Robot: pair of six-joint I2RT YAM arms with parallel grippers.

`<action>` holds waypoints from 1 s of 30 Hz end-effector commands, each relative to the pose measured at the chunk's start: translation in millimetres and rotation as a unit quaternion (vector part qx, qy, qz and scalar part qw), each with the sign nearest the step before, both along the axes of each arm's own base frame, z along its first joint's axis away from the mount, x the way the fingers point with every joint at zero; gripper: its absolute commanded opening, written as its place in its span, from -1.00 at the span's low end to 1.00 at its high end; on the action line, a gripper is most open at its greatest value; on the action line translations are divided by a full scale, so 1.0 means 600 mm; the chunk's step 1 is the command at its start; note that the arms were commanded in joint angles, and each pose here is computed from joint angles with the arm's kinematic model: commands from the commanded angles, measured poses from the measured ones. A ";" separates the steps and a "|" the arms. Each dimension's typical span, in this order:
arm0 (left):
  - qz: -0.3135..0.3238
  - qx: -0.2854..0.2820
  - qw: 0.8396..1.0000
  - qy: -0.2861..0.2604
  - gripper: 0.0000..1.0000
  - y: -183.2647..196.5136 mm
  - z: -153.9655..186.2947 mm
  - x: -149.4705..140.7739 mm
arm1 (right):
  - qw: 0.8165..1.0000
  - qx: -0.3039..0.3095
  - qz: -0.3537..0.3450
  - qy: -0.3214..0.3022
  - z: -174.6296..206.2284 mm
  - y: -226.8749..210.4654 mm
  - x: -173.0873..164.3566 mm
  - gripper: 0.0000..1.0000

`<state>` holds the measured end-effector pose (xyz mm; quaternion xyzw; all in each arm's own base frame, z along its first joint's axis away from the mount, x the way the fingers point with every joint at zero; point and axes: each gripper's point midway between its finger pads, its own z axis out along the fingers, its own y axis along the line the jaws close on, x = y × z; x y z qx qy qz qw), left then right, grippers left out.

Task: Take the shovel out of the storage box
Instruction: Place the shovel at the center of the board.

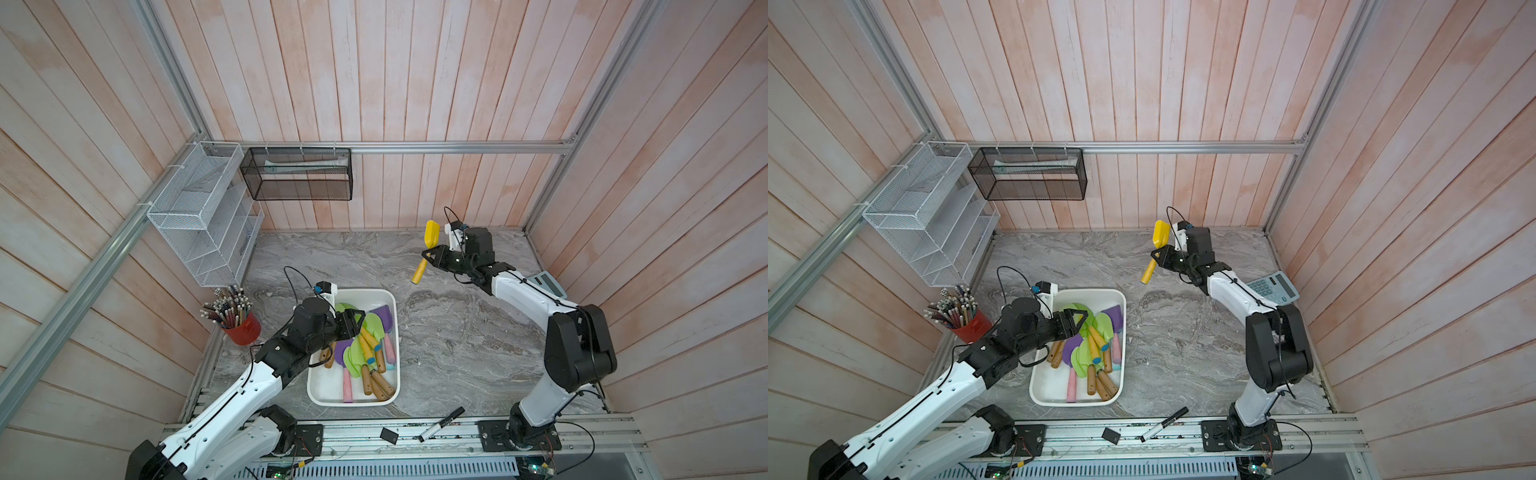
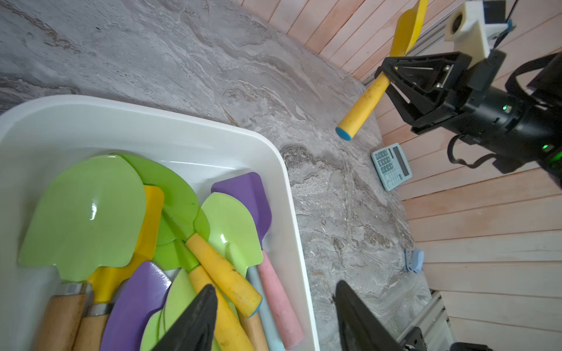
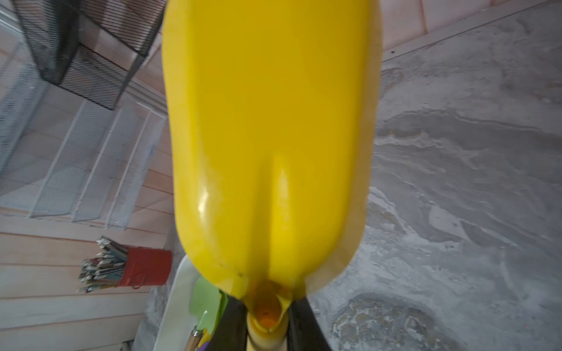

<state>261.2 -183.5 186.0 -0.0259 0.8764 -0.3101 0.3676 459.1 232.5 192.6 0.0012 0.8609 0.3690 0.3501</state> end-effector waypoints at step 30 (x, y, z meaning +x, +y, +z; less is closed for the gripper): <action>0.021 0.062 0.998 0.022 0.28 0.031 -0.052 -0.019 | 0.968 -0.241 0.034 0.061 -0.212 0.150 0.145 -0.79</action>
